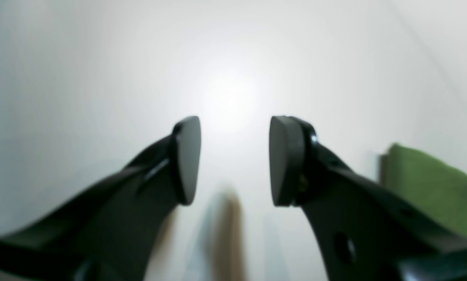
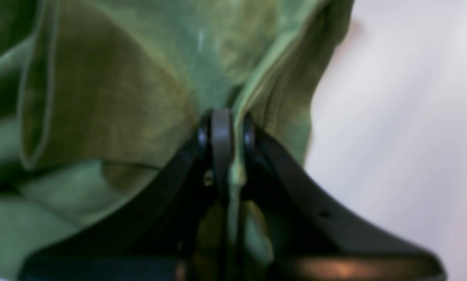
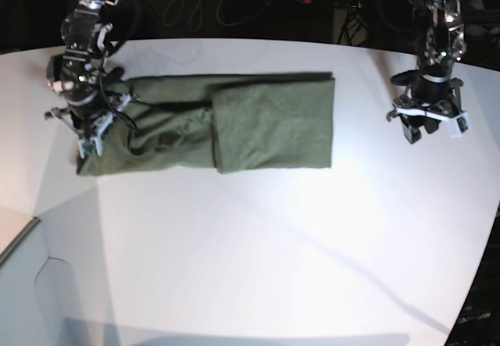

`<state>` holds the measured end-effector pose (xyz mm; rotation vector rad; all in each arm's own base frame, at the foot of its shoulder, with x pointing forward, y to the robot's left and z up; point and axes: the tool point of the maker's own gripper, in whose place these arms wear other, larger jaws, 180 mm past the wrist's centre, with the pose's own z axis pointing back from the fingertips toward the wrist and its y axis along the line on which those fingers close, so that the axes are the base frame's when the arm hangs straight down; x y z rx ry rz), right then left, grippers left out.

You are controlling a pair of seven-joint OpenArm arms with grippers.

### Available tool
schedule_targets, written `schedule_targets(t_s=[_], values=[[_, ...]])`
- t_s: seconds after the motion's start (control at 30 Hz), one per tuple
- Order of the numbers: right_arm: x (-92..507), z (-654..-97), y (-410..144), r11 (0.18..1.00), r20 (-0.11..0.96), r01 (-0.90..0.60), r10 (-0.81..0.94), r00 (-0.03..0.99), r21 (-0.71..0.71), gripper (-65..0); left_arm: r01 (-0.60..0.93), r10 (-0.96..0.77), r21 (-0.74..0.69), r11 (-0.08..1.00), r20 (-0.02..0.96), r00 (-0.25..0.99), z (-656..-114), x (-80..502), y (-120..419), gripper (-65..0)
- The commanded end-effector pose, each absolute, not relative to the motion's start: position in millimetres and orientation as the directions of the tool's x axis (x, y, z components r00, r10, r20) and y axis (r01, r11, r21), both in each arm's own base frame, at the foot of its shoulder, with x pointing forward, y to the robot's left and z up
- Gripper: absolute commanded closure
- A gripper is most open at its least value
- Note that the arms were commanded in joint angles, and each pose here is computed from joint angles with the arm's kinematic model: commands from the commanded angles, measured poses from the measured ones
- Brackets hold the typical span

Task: Layout the t-shirt on the table in an organized manner, then fold the t-shirt properly
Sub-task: 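Lift the strip end with the right gripper and fold it over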

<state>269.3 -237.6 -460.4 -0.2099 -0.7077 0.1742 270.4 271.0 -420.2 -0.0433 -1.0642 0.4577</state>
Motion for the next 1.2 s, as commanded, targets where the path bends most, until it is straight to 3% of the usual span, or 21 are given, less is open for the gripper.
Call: schedule_targets(t_s=[0.0,0.33,0.63,0.83,1.17], values=[[294.5,-431.1,-235.6,0.962,0.702,-0.067,0.24,0.671,-0.266,0.0,-0.329,0.365,-0.249,0.911,0.858,0.361,-406.9,277.7,276.7,-28.0],[306.2,-369.9,-206.6,0.943,0.784,-0.083,0.315,0.535,-0.323,0.0,-0.329,0.365,-0.249,0.911,0.858,0.361,-406.9,277.7,276.7,-28.0],[301.5,-365.7,-158.9,0.933,0.792,-0.189,0.361,0.492,-0.308,0.0,-0.329,0.365,-0.249,0.911,0.858,0.361,-406.9,277.7,276.7,-28.0],[298.3,-364.3,-96.1,0.906,0.81,-0.328,0.396,0.433,-0.267,0.0,-0.327,0.359,-0.243,0.913,0.86,0.363,-406.9,277.6,276.9,-28.0],[285.8,-360.6,12.9,0.793,0.839,-0.571,0.447,0.31,-0.212,0.0,-0.328,0.359,-0.239,0.914,0.852,0.381,-412.3,271.4,274.3,-28.0]])
